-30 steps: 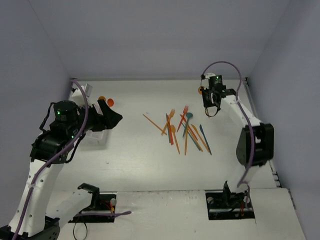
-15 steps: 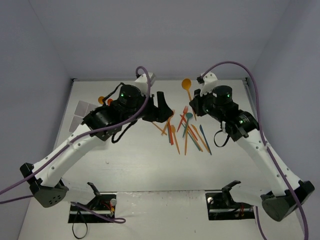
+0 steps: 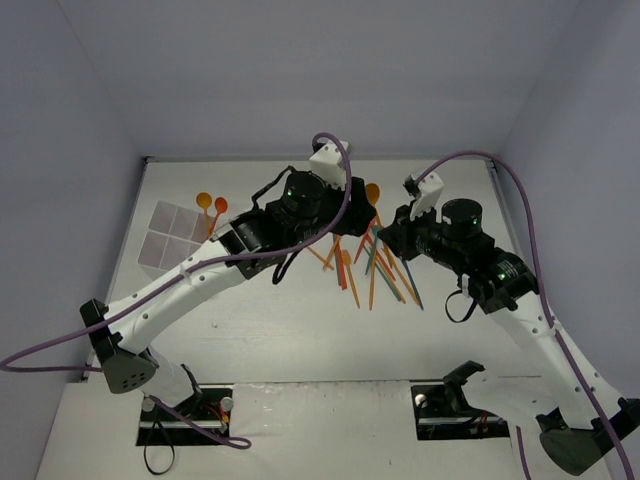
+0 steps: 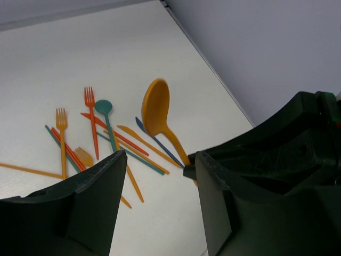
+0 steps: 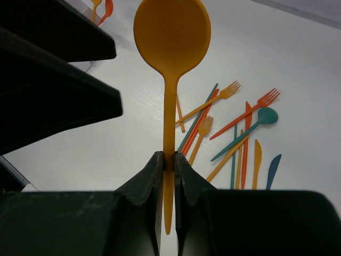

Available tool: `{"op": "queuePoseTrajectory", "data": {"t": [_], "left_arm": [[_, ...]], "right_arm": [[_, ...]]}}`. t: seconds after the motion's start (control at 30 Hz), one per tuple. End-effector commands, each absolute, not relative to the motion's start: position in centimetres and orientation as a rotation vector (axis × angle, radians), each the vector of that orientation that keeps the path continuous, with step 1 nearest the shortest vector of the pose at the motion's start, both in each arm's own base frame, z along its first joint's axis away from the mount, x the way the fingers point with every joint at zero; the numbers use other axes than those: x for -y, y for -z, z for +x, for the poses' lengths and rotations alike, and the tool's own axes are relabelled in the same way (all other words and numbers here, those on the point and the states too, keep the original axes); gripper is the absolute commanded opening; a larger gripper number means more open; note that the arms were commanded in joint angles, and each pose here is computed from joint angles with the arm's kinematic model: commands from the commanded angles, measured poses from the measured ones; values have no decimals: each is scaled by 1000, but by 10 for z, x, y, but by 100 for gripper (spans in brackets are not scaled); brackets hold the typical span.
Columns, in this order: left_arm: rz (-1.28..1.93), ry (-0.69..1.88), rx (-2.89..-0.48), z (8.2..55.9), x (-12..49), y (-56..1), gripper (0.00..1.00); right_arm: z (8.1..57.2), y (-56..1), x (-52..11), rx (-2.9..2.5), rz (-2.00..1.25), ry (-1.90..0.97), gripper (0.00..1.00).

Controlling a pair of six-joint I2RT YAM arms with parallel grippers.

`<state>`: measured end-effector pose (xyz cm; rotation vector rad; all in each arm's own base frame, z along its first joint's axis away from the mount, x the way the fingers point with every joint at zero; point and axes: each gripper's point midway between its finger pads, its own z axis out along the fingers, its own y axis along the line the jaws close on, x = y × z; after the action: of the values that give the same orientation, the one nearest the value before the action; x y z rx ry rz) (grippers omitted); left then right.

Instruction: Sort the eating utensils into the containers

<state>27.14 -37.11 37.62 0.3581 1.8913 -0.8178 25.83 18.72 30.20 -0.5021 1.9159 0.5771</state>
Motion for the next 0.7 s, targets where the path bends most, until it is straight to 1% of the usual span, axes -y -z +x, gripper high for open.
{"op": "queuePoseTrajectory", "data": {"t": [0.0,0.17,0.33,0.47,0.6,0.67], "left_arm": [[324,842,-1683,283,374,-434,50],[336,814,-1686,289,378,-429,50],[314,727,-1716,299,373,-417,49],[309,694,-1710,304,370,-416,43],[304,697,-1689,305,371,-418,20],[300,704,-1686,305,371,-418,12]], "right_arm": [[251,-319,-201,-1843,-543,-669,0],[249,-318,-203,-1838,-563,-681,0],[246,-316,-207,-1841,-586,-704,0],[246,-315,-207,-1843,-591,-704,0],[247,-312,-209,-1852,-599,-710,0],[248,-311,-209,-1854,-599,-708,0]]}}
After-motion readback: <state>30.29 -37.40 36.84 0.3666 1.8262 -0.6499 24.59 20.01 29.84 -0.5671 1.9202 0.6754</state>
